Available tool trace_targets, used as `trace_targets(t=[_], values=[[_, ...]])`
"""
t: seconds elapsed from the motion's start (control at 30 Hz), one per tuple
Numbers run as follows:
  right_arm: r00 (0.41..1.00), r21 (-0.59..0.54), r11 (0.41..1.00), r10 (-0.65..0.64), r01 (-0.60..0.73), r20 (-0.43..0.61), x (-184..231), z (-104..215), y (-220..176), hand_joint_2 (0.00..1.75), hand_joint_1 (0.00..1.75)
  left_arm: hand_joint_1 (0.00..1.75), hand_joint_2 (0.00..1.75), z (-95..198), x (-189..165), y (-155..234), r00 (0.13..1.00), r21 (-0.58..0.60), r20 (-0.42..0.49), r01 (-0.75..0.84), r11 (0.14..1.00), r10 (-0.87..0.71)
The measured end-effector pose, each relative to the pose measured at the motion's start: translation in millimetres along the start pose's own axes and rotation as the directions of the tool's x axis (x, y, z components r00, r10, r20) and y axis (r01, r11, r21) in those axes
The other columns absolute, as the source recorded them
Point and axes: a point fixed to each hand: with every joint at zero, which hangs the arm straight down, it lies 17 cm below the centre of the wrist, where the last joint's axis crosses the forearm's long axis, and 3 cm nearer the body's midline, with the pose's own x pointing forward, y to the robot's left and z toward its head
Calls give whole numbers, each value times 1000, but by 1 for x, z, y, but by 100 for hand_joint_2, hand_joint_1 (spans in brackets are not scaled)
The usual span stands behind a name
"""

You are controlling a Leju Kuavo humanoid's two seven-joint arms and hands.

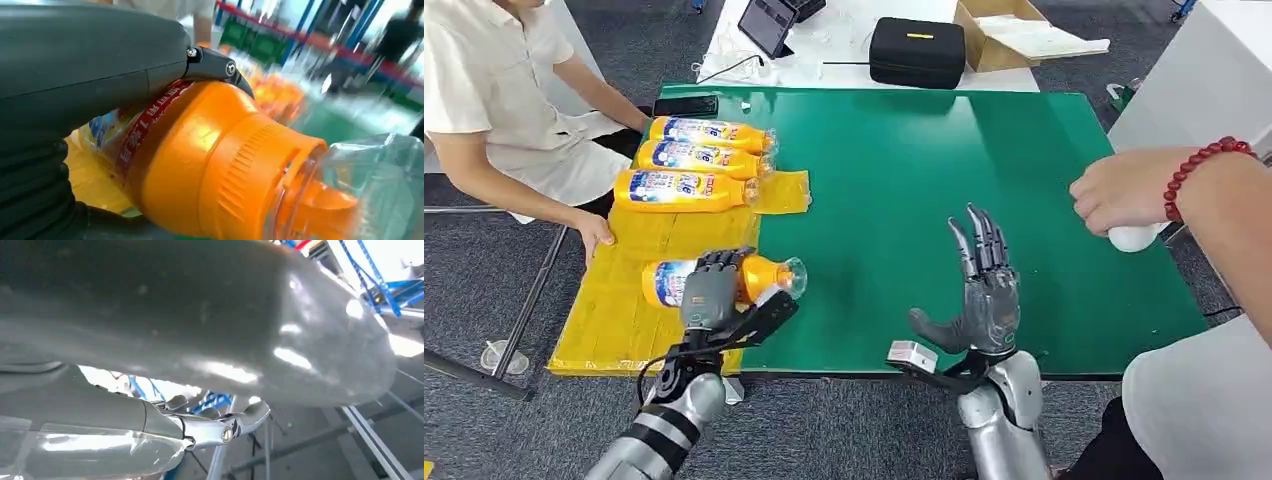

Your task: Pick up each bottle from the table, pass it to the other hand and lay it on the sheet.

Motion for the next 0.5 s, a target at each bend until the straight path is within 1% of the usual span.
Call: trace_targets(t=[0.07, 0.23, 0.27, 0.3, 0.33, 0.37, 0.4, 0.43, 0.47, 0.5], values=[[999, 6, 999, -47, 47, -20, -1, 1, 9, 0, 0, 175, 175, -2, -23, -19, 997, -141, -54, 42, 989, -50], [997, 39, 996, -80, 80, -17, 3, 4, 23, 0, 0, 175, 175, -4, -52, -23, 986, -220, -102, 105, 970, -130], [996, 46, 995, -88, 88, -17, 4, 5, 26, 0, 0, 155, 175, -4, -56, -24, 983, -237, -107, 122, 964, -150], [995, 53, 994, -95, 96, -19, 4, 6, 29, 0, 0, 145, 175, -4, -60, -26, 980, -257, -109, 132, 957, -164], [995, 58, 993, -102, 103, -20, 5, 7, 32, 0, 0, 120, 175, -3, -62, -27, 979, -272, -110, 137, 952, -172], [994, 62, 992, -107, 108, -21, 6, 8, 33, 0, 0, 73, 175, -4, -63, -28, 978, -282, -110, 139, 949, -176], [993, 67, 991, -112, 113, -23, 6, 10, 35, 0, 0, 56, 175, -3, -64, -29, 978, -296, -111, 139, 945, -178], [993, 75, 990, -116, 117, -25, 6, 12, 38, 0, 0, 42, 175, -3, -65, -31, 977, -310, -113, 137, 941, -180], [993, 79, 990, -119, 121, -27, 6, 13, 39, 0, 0, 21, 175, -2, -66, -32, 977, -321, -114, 136, 937, -181], [992, 83, 989, -122, 124, -29, 6, 14, 41, 0, 0, 12, 175, -1, -67, -34, 977, -333, -115, 132, 934, -180]])
